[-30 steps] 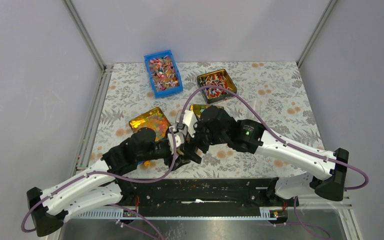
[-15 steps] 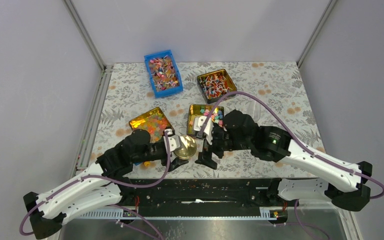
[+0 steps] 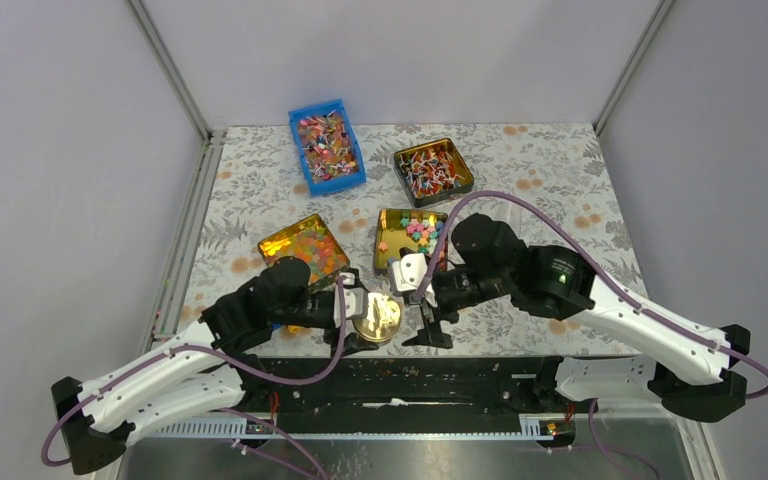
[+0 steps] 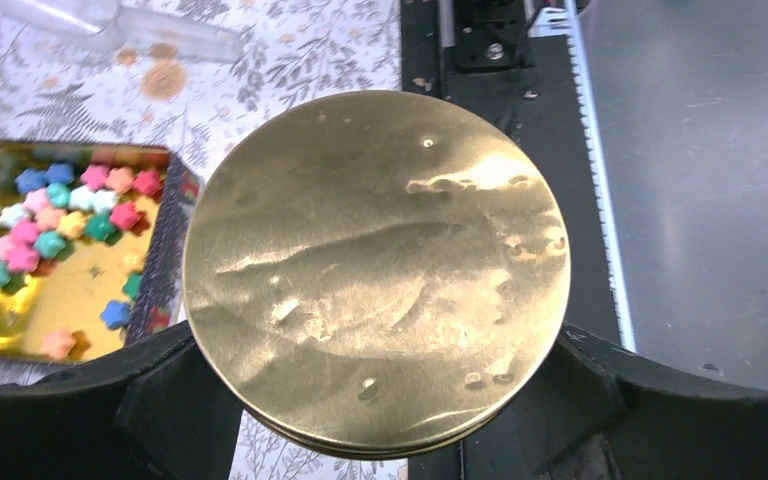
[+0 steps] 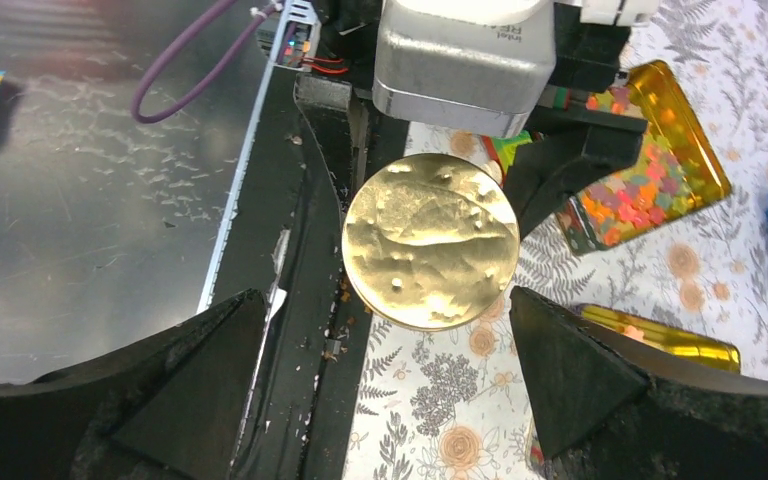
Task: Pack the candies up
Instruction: Screw the bottle lid onto the packing bottle.
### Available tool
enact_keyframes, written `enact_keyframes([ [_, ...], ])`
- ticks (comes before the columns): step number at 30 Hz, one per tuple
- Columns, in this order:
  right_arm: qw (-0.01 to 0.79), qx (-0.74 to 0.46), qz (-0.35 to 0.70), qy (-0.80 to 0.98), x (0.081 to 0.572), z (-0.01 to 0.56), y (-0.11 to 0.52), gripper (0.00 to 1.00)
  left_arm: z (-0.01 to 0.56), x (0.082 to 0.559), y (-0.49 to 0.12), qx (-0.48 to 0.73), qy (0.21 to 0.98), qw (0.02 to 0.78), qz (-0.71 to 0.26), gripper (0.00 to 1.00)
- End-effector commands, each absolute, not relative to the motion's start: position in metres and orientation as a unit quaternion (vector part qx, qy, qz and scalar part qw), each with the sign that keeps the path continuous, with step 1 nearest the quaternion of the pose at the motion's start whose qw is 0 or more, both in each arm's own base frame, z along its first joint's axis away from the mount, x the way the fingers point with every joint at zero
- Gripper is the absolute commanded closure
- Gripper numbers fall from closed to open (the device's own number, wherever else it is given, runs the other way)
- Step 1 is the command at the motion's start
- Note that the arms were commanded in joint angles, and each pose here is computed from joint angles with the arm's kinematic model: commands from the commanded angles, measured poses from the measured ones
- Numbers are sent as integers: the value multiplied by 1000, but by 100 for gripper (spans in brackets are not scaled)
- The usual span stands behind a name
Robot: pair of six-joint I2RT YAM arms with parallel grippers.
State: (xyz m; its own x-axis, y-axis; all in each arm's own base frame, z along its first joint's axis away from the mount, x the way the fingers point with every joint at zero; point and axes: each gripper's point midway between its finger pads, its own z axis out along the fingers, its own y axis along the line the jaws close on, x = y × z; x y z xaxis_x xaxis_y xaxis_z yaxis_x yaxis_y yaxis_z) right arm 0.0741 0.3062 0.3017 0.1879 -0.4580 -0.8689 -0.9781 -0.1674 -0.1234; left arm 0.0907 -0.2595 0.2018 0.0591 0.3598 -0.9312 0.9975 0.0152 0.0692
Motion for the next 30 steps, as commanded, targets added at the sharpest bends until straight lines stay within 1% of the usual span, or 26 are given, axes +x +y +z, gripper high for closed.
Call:
enact_keyframes([
  [1, 356, -704, 388, 476, 61, 313, 313, 0, 251, 70, -274, 618, 472, 455, -435, 46],
  [4, 343, -711, 397, 468, 58, 308, 318, 0, 256, 64, -276, 622, 455, 452, -449, 46],
  [12, 327, -718, 393, 472, 64, 297, 331, 0, 262, 59, -279, 627, 441, 445, -463, 47],
  [21, 341, -713, 378, 483, 75, 285, 336, 0, 266, 58, -280, 623, 436, 450, -468, 49],
  [30, 334, -710, 373, 495, 76, 276, 335, 2, 275, 60, -280, 616, 431, 464, -469, 50],
])
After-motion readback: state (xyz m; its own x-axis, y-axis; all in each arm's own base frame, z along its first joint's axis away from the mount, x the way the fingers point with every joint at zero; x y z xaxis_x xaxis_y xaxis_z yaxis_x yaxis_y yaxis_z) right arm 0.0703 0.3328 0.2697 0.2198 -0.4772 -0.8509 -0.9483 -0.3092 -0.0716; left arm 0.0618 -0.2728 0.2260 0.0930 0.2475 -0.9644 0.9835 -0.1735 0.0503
